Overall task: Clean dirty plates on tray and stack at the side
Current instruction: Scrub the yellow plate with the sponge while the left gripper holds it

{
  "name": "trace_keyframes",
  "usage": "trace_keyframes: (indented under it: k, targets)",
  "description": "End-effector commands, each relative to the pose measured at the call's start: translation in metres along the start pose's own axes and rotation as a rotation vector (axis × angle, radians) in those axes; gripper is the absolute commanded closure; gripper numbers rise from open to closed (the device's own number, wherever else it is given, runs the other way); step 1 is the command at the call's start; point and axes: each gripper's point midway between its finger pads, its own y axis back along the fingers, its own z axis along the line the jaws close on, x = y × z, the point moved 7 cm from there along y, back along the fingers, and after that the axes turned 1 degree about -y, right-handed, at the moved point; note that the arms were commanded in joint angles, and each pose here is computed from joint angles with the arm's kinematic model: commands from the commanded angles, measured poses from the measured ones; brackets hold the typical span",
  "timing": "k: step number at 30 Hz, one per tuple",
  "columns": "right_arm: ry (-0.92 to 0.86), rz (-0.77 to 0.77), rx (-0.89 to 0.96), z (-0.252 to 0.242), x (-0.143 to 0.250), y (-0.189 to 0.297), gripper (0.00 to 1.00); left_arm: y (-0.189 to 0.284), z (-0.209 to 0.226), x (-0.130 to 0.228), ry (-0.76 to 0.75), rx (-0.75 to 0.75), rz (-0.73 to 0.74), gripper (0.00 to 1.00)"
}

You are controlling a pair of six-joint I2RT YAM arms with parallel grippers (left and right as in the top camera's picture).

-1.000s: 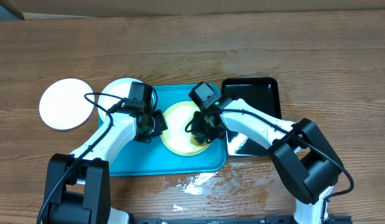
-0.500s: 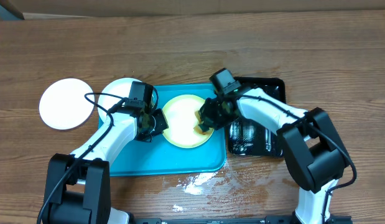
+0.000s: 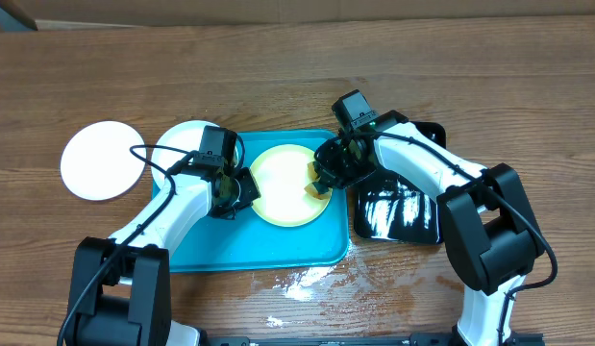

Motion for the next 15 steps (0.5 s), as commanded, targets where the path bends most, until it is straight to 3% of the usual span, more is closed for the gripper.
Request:
trace_keyframes:
  k: [1, 10, 15]
  targets:
    - [0.049, -0.11, 0.067, 0.007, 0.001, 0.002, 0.96, 0.0, -0.001, -0.003, 0.015, -0.009, -0.008, 0.96]
    - [-0.031, -0.106, 0.133, -0.002, 0.015, -0.012, 0.96, 0.0, -0.001, -0.003, 0.015, -0.01, -0.006, 0.96]
    - [-0.071, -0.043, 0.074, 0.001, 0.021, -0.017, 0.96, 0.0, -0.001, -0.003, 0.015, -0.009, -0.007, 0.96]
